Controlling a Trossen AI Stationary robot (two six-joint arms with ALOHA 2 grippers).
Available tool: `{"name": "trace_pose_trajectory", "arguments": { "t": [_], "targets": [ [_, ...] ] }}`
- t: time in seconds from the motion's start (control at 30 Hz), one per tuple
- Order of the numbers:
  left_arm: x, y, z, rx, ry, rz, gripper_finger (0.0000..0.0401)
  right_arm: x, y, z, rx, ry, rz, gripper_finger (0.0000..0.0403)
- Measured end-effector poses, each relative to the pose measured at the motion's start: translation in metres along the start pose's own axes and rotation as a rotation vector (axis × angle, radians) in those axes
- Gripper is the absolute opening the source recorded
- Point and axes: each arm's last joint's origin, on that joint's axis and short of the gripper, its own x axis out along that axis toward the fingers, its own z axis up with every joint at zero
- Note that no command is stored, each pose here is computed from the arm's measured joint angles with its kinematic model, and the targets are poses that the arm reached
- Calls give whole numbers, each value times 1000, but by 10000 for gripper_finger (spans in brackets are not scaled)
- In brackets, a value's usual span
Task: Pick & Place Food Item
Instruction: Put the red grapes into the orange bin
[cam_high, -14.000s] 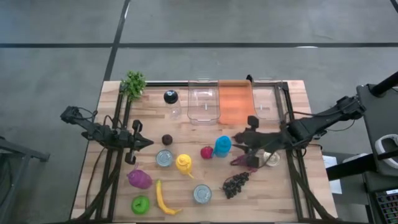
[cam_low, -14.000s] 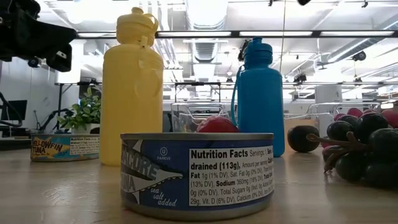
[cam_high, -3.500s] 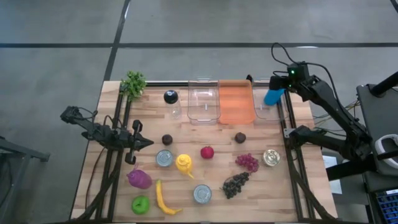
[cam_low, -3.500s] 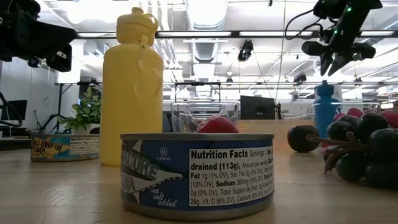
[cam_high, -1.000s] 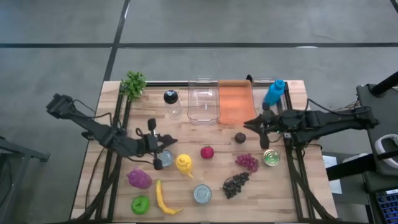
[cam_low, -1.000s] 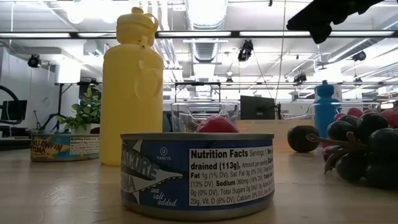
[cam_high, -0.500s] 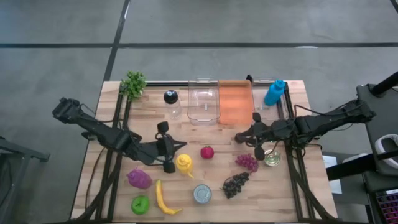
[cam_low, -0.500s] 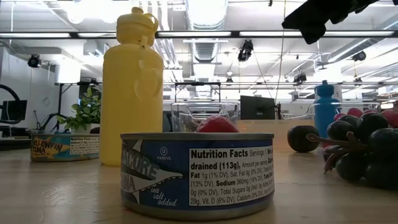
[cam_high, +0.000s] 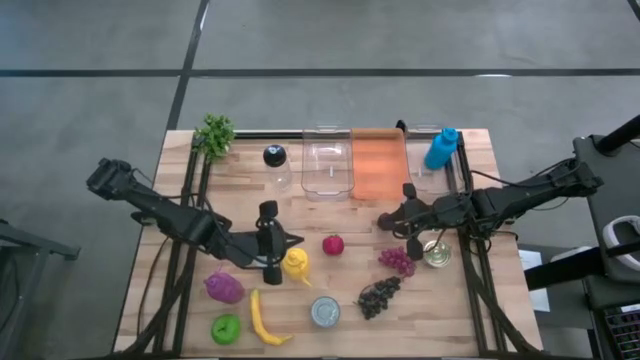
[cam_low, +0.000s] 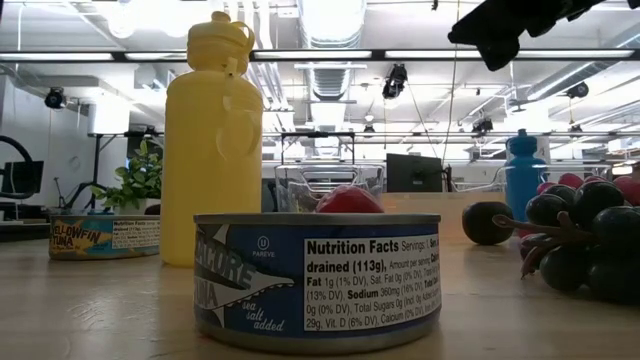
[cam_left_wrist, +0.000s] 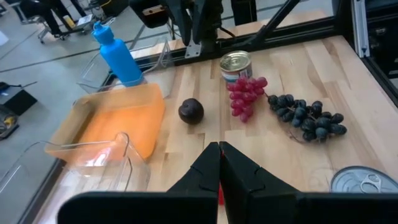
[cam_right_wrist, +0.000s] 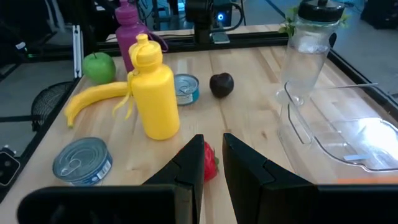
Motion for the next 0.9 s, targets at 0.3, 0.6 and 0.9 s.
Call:
{"name": "trace_pose_trajectory", "arguments": {
  "t": [0.3,0.6,0.9],
  "targets": [
    [1,1,0,-1,2,1,42,0,0,0,-4,0,0,52],
    [1,1,0,-1,3,-12,130,0,0,0,-30,1,0,52],
    [1,1,0,2,3,-16,172,0,0,0,-21,2,2,52]
  ]
}}
